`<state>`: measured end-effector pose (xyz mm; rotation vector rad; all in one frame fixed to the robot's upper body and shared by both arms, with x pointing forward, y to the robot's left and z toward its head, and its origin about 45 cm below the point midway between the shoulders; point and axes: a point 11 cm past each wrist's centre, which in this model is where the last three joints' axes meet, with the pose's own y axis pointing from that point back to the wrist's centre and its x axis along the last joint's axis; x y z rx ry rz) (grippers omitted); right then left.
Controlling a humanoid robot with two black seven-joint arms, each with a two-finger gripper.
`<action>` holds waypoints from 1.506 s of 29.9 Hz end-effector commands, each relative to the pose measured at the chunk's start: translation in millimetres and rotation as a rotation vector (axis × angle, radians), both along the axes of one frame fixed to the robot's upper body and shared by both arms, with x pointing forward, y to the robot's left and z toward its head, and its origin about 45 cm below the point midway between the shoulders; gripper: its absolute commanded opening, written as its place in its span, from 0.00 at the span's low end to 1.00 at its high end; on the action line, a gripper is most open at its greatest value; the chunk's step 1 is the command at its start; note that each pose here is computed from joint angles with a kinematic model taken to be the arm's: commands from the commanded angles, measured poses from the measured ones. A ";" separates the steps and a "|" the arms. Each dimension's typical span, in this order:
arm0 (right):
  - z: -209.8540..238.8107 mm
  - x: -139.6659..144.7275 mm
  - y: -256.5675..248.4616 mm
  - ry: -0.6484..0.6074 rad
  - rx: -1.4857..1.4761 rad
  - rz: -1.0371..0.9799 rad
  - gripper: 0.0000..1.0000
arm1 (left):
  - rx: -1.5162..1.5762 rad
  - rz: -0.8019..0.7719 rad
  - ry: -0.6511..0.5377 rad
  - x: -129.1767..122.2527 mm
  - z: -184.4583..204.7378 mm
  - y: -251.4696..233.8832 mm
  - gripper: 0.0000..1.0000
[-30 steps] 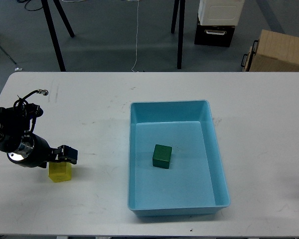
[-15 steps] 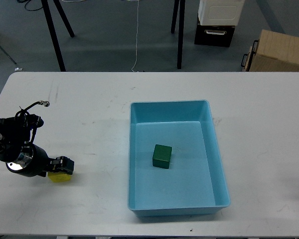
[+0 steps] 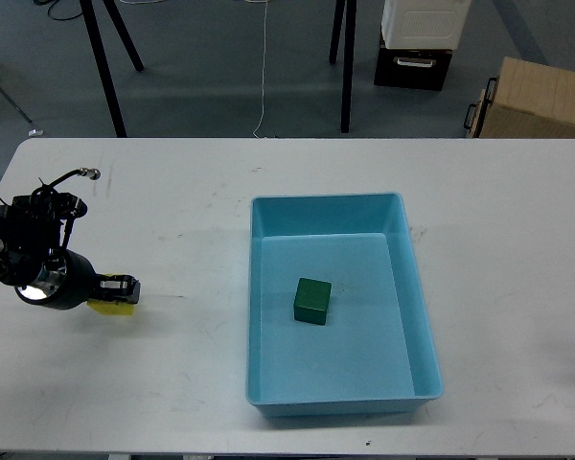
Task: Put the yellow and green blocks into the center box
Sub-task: 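Lift the yellow cube and carry it over the green cube in the tray, then lower the yellow cube onto the green cube and open the left gripper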
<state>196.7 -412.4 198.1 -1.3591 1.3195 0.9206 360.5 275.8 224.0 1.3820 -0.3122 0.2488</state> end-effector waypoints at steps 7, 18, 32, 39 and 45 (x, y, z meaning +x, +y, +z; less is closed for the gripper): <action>2.0 -0.6 -1.3 0.000 -0.009 0.003 0.93 | -0.089 -0.255 -0.139 24.2 92.9 -126.0 0.00; 2.3 -5.2 -6.5 0.018 -0.032 0.004 0.93 | -0.028 -0.540 -0.120 -3.8 61.9 -263.4 0.00; 4.1 -9.4 -14.3 0.029 -0.055 -0.006 0.93 | 0.069 -0.537 -0.017 -16.2 -4.8 -257.5 0.00; 6.6 -9.4 -16.8 0.023 -0.060 -0.013 0.93 | 0.056 -0.551 0.006 -24.1 -7.6 -259.2 0.02; 5.0 -13.6 -19.9 0.033 -0.063 -0.022 0.93 | 0.065 -0.559 0.021 -24.5 -13.8 -253.1 0.80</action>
